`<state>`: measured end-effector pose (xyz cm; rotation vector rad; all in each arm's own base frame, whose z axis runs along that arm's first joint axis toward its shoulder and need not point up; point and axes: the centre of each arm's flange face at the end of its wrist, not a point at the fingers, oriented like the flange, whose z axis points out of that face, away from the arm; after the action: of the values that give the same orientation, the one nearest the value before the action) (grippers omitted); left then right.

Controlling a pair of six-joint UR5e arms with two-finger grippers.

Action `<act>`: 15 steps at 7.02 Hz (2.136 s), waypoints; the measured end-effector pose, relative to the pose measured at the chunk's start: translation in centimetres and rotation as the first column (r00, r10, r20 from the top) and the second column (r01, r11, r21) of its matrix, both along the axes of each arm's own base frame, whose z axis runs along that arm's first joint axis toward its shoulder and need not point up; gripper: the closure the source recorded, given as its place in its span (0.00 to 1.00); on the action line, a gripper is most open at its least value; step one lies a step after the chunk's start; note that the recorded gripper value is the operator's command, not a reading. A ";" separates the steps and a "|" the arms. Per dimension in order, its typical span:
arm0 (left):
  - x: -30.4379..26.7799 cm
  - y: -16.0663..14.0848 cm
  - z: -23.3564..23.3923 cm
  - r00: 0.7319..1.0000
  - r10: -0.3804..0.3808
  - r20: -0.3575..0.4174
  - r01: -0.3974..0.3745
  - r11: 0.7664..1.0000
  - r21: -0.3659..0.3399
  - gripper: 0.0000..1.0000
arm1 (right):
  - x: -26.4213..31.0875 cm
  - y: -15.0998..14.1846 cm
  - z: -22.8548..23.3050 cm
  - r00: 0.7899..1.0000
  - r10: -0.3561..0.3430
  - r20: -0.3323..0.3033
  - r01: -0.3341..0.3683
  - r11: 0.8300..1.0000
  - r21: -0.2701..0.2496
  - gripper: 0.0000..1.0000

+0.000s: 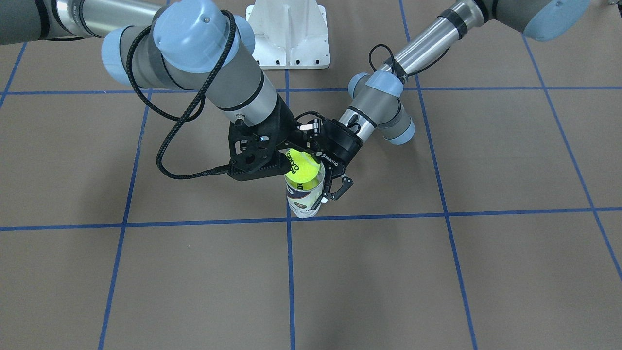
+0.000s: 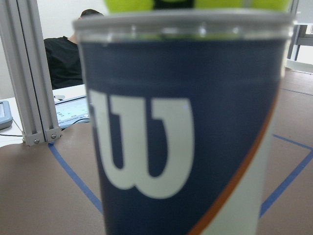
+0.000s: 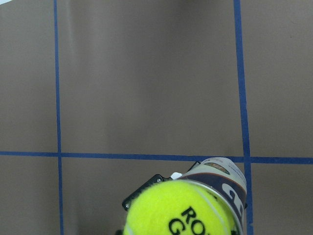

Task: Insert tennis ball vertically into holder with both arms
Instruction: 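Lower the ball into the can's opening with the right gripper, then open the right gripper and raise it above the can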

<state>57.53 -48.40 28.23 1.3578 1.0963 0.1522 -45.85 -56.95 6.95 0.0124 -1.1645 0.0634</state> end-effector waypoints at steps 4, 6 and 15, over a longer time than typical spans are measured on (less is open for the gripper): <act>0.0 0.0 0.0 1.000 0.000 0.001 0.000 1.000 0.000 0.30 | -0.2 0.4 -0.8 1.000 0.006 -0.009 -0.006 0.999 -0.035 0.01; 0.0 0.0 0.0 1.000 0.000 0.000 0.000 1.000 0.000 0.30 | -0.1 0.4 -1.1 1.000 0.018 -0.005 -0.018 0.998 -0.059 0.01; 0.4 0.3 0.7 1.000 0.006 0.012 -0.006 1.000 -0.006 0.14 | 2.7 -1.3 1.9 0.998 0.056 -0.025 -0.058 0.996 -0.068 0.01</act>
<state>57.92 -48.10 28.97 1.3468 1.0903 0.1609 -43.14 -58.25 8.85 -0.0140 -1.1380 0.1531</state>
